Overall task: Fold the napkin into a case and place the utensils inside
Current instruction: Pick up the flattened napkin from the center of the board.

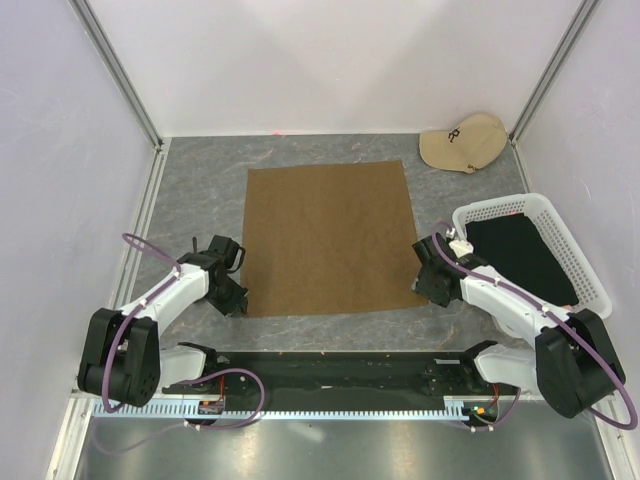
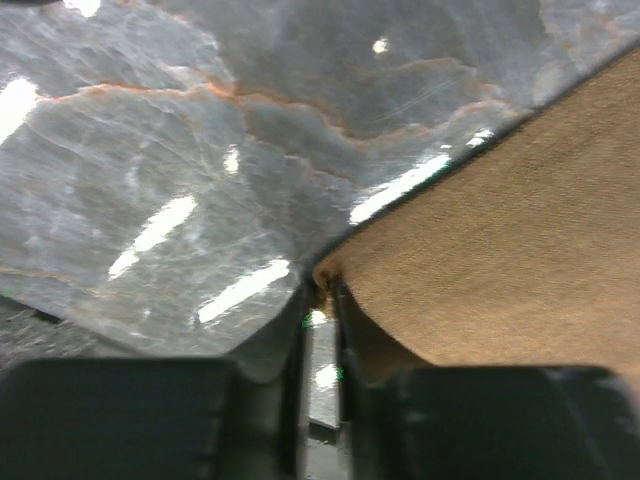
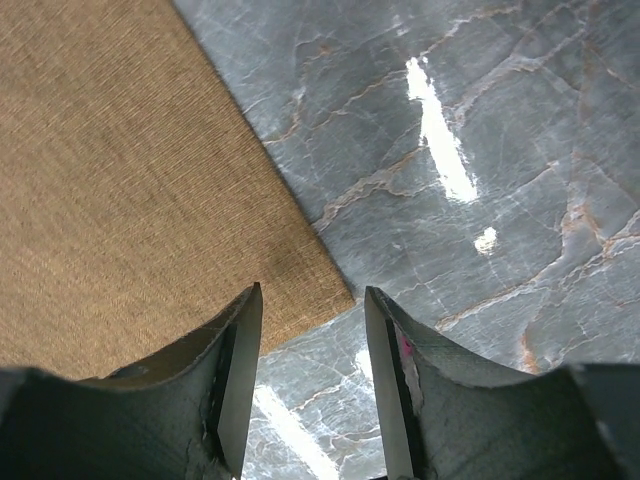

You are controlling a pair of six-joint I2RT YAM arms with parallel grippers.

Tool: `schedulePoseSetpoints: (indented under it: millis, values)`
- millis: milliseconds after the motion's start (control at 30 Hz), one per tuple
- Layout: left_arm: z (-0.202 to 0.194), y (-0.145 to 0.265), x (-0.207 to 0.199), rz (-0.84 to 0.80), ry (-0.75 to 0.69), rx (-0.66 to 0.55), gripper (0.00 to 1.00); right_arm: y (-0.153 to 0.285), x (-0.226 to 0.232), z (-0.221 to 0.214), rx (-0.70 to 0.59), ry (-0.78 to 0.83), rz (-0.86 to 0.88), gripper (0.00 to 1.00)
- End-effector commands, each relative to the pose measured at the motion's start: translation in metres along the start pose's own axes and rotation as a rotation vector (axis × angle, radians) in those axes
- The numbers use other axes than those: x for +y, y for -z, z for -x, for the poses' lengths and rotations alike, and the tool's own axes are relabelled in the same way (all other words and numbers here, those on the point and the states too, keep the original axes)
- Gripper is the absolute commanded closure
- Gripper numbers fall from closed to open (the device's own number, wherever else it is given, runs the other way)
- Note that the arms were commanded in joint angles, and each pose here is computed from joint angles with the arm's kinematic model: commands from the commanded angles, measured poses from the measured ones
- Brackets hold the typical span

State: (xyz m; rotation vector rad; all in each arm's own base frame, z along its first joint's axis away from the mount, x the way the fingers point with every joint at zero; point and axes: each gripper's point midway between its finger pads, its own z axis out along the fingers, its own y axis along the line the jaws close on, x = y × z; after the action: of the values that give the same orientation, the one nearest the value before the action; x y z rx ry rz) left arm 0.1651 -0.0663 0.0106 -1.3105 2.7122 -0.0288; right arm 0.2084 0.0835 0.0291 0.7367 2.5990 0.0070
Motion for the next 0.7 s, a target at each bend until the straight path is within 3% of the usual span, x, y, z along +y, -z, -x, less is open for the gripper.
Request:
schedulePoseSetpoints:
  millis: [0, 133, 400, 667]
  values:
    - [0.006, -0.005, -0.001, -0.007, 0.038, -0.031, 0.90, -0.005, -0.007, 0.001, -0.007, -0.068, -0.027, 0.47]
    - [0.009, -0.001, -0.004, -0.035, 0.027, -0.051, 0.98, -0.005, -0.005, 0.001, 0.001, -0.100, -0.014, 0.52]
    - [0.009, 0.002, -0.008, -0.070, 0.022, -0.058, 0.98, -0.009, -0.008, -0.007, 0.031, -0.110, -0.024, 0.61]
    - [0.009, 0.001, -0.007, -0.083, 0.024, -0.064, 0.98, -0.015, -0.014, -0.017, 0.056, -0.119, -0.038, 0.61]
